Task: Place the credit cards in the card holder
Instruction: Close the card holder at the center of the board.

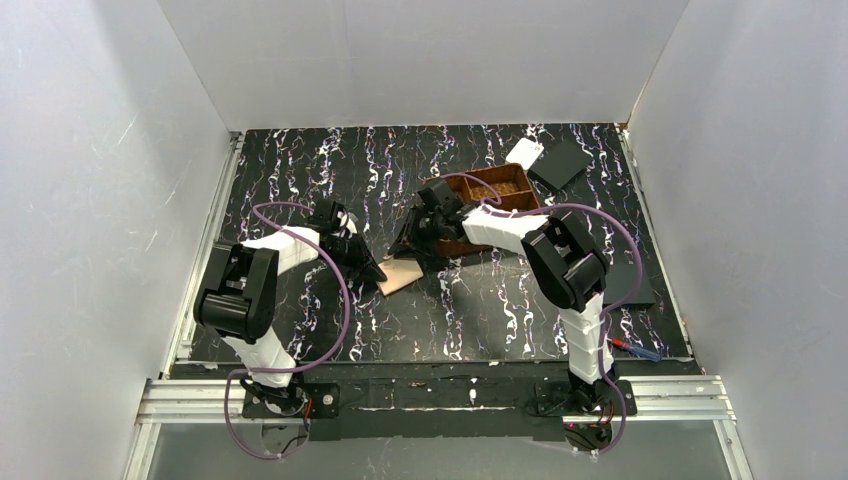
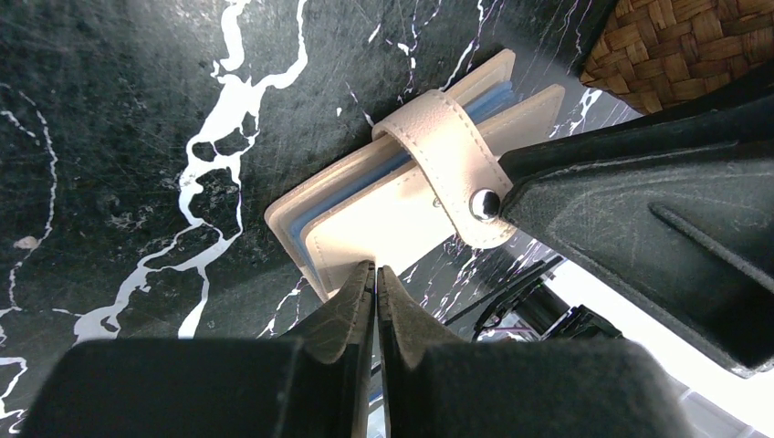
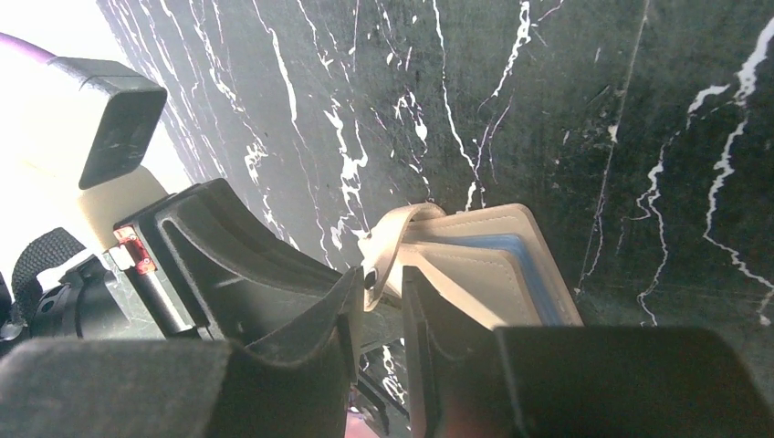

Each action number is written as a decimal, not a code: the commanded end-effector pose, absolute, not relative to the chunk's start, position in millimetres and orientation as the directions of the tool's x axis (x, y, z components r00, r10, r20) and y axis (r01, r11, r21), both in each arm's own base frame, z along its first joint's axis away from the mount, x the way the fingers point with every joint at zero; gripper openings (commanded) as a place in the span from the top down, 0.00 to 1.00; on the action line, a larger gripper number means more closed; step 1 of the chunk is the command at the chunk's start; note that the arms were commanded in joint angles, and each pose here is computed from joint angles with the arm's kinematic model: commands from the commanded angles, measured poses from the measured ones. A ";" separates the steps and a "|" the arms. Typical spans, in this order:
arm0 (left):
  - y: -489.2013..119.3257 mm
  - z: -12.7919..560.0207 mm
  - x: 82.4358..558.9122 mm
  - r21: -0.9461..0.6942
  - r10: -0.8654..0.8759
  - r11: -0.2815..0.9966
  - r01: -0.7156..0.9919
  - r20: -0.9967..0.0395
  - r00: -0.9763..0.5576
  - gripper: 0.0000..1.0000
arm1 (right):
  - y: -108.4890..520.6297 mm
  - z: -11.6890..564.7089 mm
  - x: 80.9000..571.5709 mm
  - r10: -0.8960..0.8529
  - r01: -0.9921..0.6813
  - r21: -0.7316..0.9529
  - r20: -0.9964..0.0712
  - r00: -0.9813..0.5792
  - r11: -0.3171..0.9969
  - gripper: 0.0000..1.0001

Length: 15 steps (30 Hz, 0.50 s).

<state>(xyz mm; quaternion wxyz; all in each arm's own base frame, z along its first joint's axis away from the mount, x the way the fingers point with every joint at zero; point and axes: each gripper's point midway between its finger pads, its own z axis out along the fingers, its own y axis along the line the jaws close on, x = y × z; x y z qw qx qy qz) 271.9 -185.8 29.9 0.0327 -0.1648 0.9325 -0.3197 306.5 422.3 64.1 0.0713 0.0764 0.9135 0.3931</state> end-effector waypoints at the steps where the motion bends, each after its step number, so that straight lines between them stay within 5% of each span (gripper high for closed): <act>1: -173.6 15.6 271.3 -0.538 -0.328 0.792 -0.289 0.026 -0.944 0.96 | 434.1 70.6 309.3 0.186 0.061 0.736 -0.089 -0.979 0.674 0.70; 15: -172.7 12.8 270.9 -0.531 -0.319 0.799 -0.284 0.026 -0.947 0.97 | 439.3 71.2 304.9 0.170 0.057 0.737 -0.079 -0.982 0.673 0.75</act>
